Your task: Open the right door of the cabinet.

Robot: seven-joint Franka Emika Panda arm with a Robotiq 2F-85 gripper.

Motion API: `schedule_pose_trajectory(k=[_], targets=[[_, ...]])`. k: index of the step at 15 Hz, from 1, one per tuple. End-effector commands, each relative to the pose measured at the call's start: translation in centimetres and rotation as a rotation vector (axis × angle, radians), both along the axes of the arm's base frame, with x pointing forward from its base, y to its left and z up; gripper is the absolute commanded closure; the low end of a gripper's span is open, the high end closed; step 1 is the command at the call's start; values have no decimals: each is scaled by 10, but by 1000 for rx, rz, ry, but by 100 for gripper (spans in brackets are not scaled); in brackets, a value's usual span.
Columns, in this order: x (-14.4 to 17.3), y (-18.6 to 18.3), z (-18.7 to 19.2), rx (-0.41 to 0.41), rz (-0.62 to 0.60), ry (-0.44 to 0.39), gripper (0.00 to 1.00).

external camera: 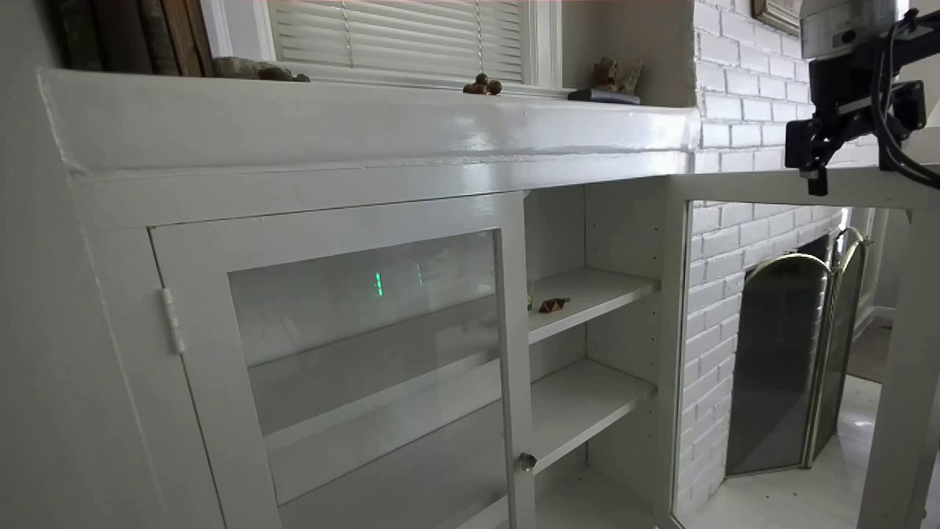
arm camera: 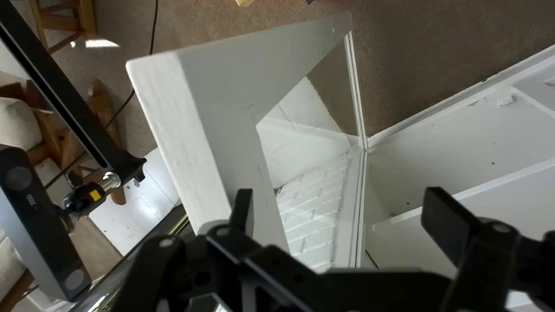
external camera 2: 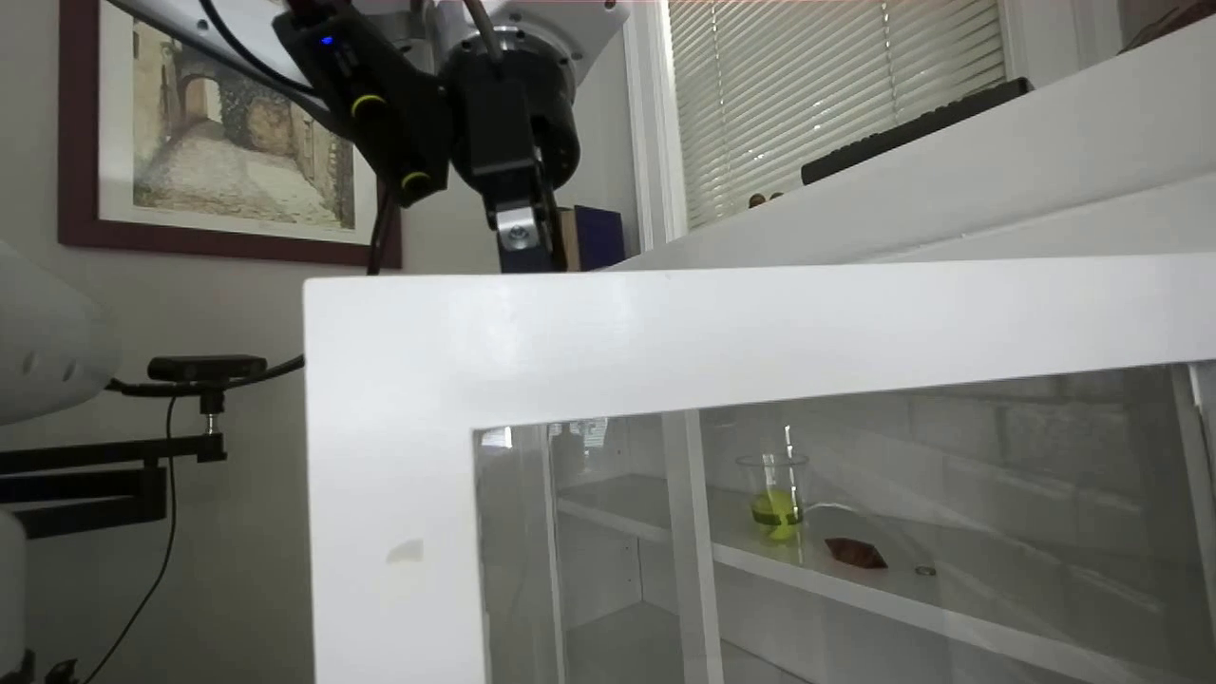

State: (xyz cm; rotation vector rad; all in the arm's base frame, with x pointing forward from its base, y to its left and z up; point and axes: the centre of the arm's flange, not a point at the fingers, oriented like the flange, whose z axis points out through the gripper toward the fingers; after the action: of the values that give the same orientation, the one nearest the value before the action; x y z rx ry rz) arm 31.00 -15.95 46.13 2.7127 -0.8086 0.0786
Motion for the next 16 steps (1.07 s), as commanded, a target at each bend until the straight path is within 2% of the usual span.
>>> schedule_pose_trajectory(k=[1, 10, 13, 16], targets=[[-26, -12, 3, -37, -57, -22, 0], [-57, -39, 11, -62, -148, -55, 0], [-53, -32, 25, -95, -127, -64, 0], [-40, -9, 42, -126, -51, -74, 0]])
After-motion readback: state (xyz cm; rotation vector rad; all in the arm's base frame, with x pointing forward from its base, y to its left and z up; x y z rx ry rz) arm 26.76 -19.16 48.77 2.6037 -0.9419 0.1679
